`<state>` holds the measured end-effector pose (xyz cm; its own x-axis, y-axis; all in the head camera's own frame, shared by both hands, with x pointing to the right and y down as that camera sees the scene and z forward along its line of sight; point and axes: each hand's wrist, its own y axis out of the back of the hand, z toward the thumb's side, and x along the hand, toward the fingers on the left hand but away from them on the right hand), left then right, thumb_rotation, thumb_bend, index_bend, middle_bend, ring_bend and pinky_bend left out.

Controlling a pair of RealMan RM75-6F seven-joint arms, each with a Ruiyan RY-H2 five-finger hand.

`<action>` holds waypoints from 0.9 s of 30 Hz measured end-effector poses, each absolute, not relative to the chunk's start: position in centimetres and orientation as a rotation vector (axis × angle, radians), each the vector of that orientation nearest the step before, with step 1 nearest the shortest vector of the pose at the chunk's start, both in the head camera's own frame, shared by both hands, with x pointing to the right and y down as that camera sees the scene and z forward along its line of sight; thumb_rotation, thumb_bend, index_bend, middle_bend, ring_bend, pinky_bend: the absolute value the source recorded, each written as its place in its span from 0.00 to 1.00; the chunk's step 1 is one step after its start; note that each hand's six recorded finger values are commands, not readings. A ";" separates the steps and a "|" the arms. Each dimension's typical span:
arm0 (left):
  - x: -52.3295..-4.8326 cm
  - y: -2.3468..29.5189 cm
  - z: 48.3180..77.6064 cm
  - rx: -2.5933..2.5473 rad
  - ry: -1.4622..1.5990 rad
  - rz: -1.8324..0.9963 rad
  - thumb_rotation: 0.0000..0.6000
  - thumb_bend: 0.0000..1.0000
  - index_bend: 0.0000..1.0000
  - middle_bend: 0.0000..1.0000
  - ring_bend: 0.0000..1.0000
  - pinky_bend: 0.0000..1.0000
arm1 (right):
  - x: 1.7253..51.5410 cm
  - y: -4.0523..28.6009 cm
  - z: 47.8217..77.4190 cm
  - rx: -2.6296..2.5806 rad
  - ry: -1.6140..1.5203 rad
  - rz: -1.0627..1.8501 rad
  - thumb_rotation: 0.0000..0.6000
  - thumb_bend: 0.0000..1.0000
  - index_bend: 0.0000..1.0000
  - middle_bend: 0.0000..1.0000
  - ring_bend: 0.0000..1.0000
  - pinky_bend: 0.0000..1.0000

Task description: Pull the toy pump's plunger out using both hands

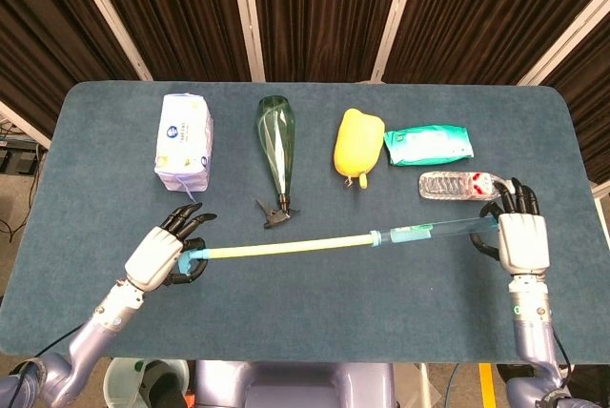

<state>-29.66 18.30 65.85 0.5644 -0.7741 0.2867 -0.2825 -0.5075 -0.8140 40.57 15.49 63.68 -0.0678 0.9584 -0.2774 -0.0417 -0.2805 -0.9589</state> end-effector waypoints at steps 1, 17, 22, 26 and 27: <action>-29.8 18.3 65.9 -2.058 0.843 -0.851 1.00 0.53 0.69 0.15 0.02 0.10 | 40.7 15.4 63.6 -1.341 -1.069 1.487 1.00 0.45 0.87 0.19 0.06 0.12; -28.8 17.8 68.1 -2.063 0.842 -0.877 1.00 0.26 0.35 0.13 0.02 0.10 | 40.6 16.7 64.2 -1.368 -1.048 1.493 1.00 0.44 0.87 0.19 0.06 0.12; -28.0 17.9 69.2 -2.074 0.839 -0.882 1.00 0.17 0.22 0.12 0.02 0.10 | 40.4 17.9 64.6 -1.386 -1.024 1.510 1.00 0.44 0.87 0.19 0.06 0.12; -28.1 18.1 69.7 -2.080 0.824 -0.902 1.00 0.15 0.16 0.11 0.02 0.10 | 40.4 19.1 65.1 -1.402 -1.002 1.536 1.00 0.44 0.87 0.19 0.06 0.12; -28.2 18.1 69.9 -2.083 0.821 -0.910 1.00 0.15 0.15 0.11 0.02 0.10 | 40.5 19.3 65.3 -1.408 -0.995 1.543 1.00 0.44 0.86 0.19 0.06 0.12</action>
